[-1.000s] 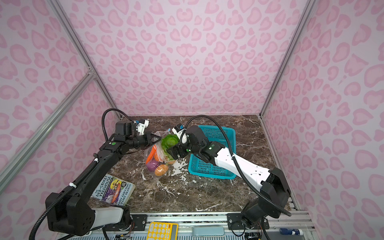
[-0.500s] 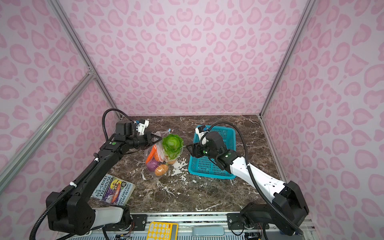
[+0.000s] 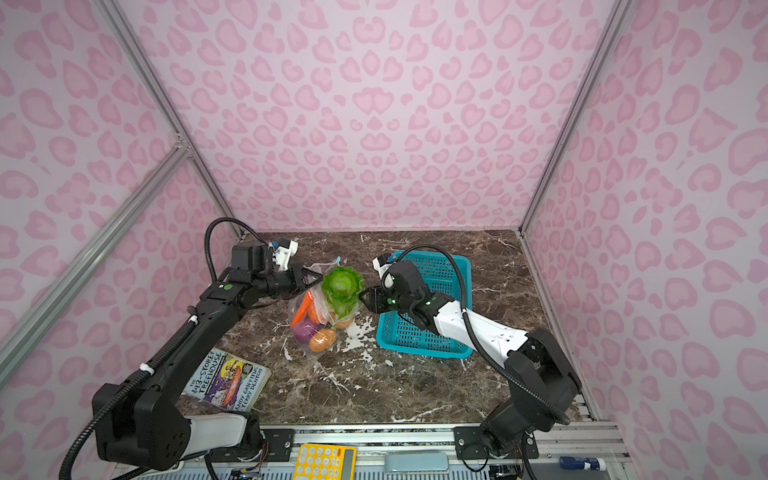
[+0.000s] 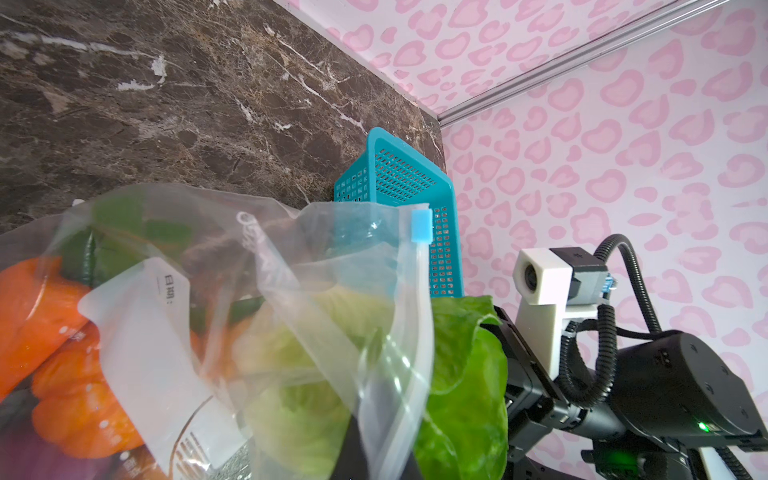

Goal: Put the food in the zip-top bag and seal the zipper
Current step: 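Bring the right gripper to the bag mouth while the left gripper lifts the bag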

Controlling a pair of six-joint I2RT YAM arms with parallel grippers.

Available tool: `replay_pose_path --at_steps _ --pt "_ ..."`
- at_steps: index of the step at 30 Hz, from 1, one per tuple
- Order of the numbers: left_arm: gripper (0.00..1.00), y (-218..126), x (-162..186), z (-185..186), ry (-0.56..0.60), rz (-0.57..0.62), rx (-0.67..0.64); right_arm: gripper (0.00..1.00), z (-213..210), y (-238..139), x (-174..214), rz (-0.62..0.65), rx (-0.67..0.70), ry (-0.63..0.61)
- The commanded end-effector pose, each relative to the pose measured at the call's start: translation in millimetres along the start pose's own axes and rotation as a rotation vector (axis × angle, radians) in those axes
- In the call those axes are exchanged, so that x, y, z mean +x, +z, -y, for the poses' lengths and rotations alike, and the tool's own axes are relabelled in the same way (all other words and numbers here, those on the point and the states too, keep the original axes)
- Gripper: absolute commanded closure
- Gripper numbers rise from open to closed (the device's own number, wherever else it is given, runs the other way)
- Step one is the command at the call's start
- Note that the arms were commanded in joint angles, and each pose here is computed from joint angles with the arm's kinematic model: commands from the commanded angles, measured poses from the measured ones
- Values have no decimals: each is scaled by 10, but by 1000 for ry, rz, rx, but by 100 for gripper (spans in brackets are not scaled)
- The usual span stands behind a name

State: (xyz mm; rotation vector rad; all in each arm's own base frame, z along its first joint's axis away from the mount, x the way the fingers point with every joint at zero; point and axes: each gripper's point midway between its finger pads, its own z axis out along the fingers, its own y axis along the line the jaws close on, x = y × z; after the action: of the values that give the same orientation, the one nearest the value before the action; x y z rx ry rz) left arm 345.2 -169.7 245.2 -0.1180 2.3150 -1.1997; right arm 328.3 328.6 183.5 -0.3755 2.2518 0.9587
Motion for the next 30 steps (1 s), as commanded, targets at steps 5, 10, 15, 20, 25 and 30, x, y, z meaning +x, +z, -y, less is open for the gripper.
replay_pose_path --at_steps 5,10,15,20,25,30 --pt "97 -38 -51 81 30 26 25 71 81 115 20 -16 35 26" --pt "97 -49 -52 95 33 28 28 93 215 132 73 -48 112 27" --pt "97 -60 -46 173 59 24 56 100 187 15 -76 -13 126 18" --pt "97 -124 -34 311 130 34 77 100 -54 -243 -434 93 89 -18" --pt "97 -167 -82 370 157 43 70 100 -446 -520 -850 196 -1 -76" --pt "97 -321 -206 595 166 72 80 100 -756 -708 -1171 262 -59 -138"
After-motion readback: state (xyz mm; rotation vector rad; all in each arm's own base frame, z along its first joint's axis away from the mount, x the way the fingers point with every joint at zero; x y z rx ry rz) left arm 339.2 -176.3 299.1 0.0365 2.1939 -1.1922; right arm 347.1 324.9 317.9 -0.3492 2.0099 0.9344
